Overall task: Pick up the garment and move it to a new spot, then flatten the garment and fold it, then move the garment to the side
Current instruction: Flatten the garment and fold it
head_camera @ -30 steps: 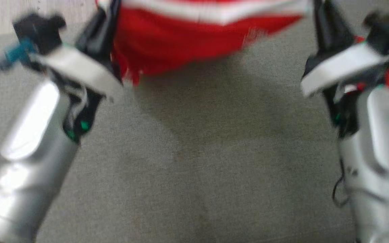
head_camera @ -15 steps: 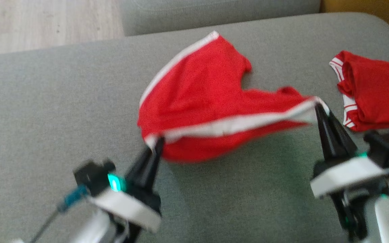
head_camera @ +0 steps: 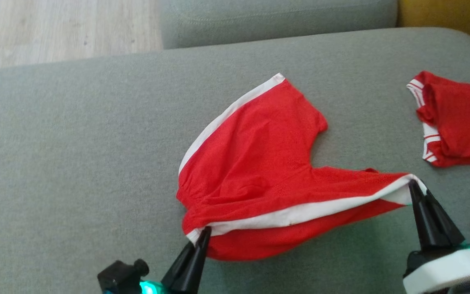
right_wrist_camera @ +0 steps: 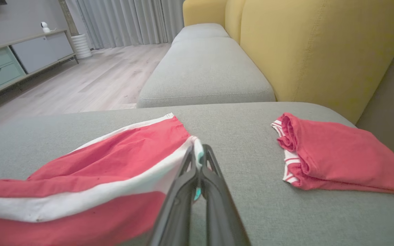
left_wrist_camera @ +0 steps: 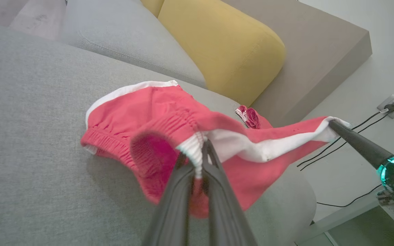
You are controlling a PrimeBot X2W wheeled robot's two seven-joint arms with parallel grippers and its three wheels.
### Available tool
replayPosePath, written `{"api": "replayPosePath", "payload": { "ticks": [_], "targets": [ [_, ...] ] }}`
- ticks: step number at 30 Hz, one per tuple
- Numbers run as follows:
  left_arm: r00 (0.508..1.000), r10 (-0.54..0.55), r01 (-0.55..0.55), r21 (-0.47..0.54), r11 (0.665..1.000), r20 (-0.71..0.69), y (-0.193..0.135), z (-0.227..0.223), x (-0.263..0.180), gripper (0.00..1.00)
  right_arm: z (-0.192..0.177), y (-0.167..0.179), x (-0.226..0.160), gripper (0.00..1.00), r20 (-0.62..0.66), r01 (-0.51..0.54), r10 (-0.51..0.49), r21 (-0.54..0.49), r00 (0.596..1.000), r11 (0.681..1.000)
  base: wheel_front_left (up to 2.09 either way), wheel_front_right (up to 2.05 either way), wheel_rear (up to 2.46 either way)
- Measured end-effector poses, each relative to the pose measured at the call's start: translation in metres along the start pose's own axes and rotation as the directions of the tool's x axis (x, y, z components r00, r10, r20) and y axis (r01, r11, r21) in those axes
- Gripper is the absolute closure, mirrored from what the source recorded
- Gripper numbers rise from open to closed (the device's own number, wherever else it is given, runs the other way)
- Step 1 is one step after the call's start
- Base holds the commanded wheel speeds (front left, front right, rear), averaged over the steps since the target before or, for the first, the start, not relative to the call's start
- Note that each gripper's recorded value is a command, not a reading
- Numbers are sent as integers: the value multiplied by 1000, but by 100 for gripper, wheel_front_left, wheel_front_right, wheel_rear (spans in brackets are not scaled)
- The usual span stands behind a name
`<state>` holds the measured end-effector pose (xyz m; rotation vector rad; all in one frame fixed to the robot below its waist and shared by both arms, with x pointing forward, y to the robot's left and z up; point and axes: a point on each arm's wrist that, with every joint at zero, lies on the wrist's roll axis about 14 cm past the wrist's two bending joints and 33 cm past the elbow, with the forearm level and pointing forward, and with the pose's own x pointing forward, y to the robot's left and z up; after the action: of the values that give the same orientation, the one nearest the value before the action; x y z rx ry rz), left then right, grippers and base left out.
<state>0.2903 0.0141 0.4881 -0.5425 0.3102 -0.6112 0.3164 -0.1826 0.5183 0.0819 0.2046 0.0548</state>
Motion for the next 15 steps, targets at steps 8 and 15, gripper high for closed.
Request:
{"api": "replayPosePath", "payload": {
  "ticks": [8,15],
  "targets": [
    [998,63,-63,-149,987,-1,14,-4,27,100,9,18,71,100,-4,-73,73,-28,997,997,0,0,0],
    [975,213,-191,-247,950,65,62,17,59,100,-5,38,152,100,-109,-143,136,-59,985,988,0,0,0]
  ]
}}
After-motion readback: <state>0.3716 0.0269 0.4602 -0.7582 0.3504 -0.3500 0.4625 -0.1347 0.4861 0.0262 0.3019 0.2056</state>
